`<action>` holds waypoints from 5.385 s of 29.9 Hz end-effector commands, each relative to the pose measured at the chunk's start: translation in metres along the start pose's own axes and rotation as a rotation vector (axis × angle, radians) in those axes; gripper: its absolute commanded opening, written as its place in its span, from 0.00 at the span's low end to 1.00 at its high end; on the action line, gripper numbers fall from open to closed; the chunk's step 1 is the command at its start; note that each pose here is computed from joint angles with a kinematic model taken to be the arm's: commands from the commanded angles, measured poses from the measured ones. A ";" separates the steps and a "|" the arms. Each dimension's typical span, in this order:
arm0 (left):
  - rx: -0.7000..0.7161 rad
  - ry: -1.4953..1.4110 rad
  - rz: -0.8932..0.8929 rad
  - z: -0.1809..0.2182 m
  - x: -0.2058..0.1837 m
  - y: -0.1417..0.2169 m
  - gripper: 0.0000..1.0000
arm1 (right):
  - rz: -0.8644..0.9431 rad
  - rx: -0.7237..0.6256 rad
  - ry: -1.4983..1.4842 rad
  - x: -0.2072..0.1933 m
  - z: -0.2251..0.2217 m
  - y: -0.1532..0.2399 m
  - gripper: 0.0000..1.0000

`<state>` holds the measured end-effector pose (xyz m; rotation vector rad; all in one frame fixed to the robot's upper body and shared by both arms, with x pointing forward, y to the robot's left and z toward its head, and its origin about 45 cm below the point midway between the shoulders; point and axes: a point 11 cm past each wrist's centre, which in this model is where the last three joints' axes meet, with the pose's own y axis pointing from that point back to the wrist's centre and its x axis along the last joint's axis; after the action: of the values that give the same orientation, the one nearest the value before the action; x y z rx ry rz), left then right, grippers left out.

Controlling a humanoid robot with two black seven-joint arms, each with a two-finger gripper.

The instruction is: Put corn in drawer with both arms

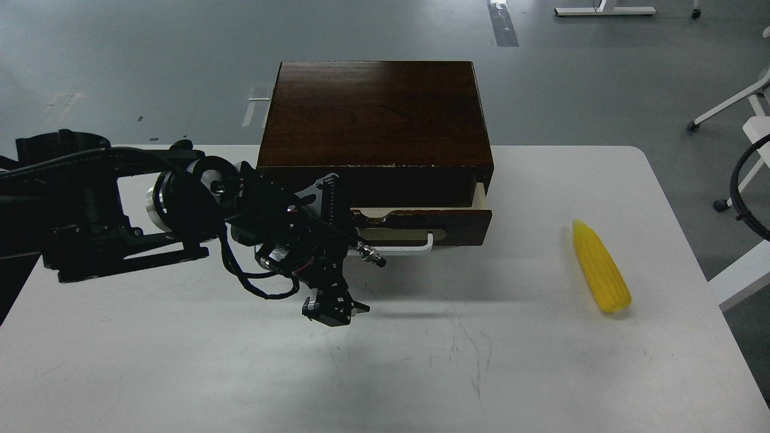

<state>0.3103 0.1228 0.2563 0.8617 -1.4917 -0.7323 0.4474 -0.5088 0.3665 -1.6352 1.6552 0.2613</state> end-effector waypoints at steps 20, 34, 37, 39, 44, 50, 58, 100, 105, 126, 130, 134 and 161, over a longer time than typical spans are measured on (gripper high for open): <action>-0.017 0.006 -0.008 0.006 -0.004 -0.007 0.96 | 0.012 0.000 0.012 0.004 -0.002 0.001 1.00; -0.012 0.014 -0.010 0.010 -0.009 -0.013 0.96 | 0.010 -0.002 0.012 0.004 -0.001 0.001 1.00; -0.007 0.008 -0.013 0.009 -0.010 -0.013 0.96 | 0.011 -0.001 0.013 0.004 -0.002 0.001 1.00; 0.006 0.007 -0.012 0.008 -0.009 -0.014 0.96 | 0.010 -0.002 0.012 0.004 -0.001 0.001 1.00; 0.015 0.004 -0.011 0.008 -0.008 -0.015 0.96 | 0.010 -0.002 0.012 0.004 -0.001 0.001 1.00; 0.035 0.009 -0.012 0.006 -0.010 -0.016 0.96 | 0.010 -0.002 0.012 0.004 -0.001 0.001 1.00; 0.030 0.005 -0.008 0.008 -0.009 -0.014 0.96 | 0.011 0.001 0.013 0.004 -0.002 0.000 1.00; 0.051 -0.011 0.003 0.001 0.000 -0.009 0.54 | 0.017 0.002 0.016 0.006 -0.003 0.001 1.00; 0.053 -0.011 0.003 0.001 0.000 -0.009 0.67 | 0.018 0.000 0.015 0.006 -0.002 0.002 1.00; 0.102 -0.022 0.022 -0.012 0.010 0.001 0.96 | 0.031 0.004 0.021 0.011 -0.004 0.003 1.00; 0.102 -0.022 0.021 -0.013 0.010 0.002 0.96 | 0.030 0.005 0.020 0.010 -0.004 0.003 1.00; 0.120 -0.042 0.045 -0.017 0.021 0.011 0.97 | 0.029 0.006 0.020 0.010 -0.004 0.002 1.00; -0.157 1.502 1.387 -0.169 -0.031 0.229 0.98 | -0.168 -0.434 0.846 -0.018 0.000 -0.016 1.00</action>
<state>0.4397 0.2528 0.4471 0.1564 -0.5079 0.6255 0.4528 -0.5062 0.3785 -2.2646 2.0715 -0.0773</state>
